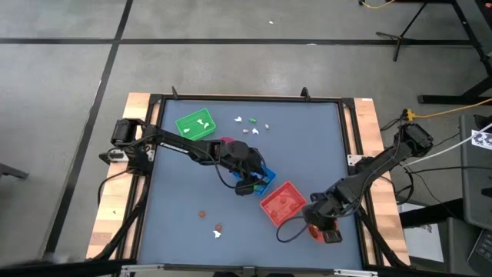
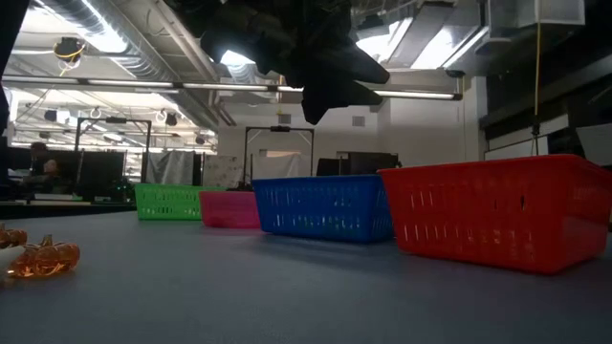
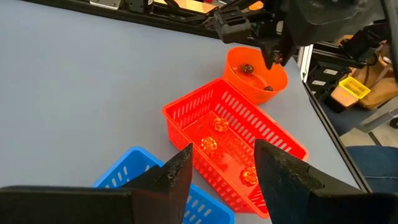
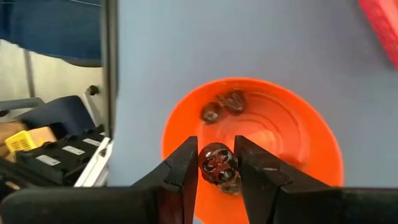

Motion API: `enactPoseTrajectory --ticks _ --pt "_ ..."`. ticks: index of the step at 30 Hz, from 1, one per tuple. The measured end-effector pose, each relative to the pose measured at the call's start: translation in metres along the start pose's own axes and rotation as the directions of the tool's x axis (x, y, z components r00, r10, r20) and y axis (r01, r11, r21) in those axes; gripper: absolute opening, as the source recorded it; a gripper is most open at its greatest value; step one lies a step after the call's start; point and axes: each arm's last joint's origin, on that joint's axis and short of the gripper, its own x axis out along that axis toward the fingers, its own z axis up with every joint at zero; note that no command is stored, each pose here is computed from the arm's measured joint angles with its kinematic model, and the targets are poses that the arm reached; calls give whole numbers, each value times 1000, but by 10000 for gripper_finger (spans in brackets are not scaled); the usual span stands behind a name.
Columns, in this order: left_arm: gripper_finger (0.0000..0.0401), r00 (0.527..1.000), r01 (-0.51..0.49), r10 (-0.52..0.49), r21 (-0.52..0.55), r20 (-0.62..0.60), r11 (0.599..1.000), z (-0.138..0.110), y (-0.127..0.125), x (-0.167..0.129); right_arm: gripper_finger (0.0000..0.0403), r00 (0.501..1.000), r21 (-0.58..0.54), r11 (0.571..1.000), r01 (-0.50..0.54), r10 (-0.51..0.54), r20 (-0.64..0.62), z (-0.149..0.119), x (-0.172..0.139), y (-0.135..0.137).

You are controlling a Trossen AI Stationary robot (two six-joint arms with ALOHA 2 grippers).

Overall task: Sort Halloween decoration
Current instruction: Put the black skull toy into the transparent orange bin, then put the white ghost toy into the green bin

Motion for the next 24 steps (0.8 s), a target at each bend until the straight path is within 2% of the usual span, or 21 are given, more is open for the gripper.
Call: enactPoseTrajectory --ticks 15,19,24 --pt "155 1000 0 0 0 0 1000 0 0 0 103 994 81 994 77 -71 -79 -8 -1 -6" --pt "155 1000 0 0 0 0 1000 0 0 0 125 994 81 994 78 -72 -78 -8 -1 -6" --pt "155 1000 0 0 0 0 1000 0 0 0 175 993 80 991 104 -99 -63 -8 -1 -7"
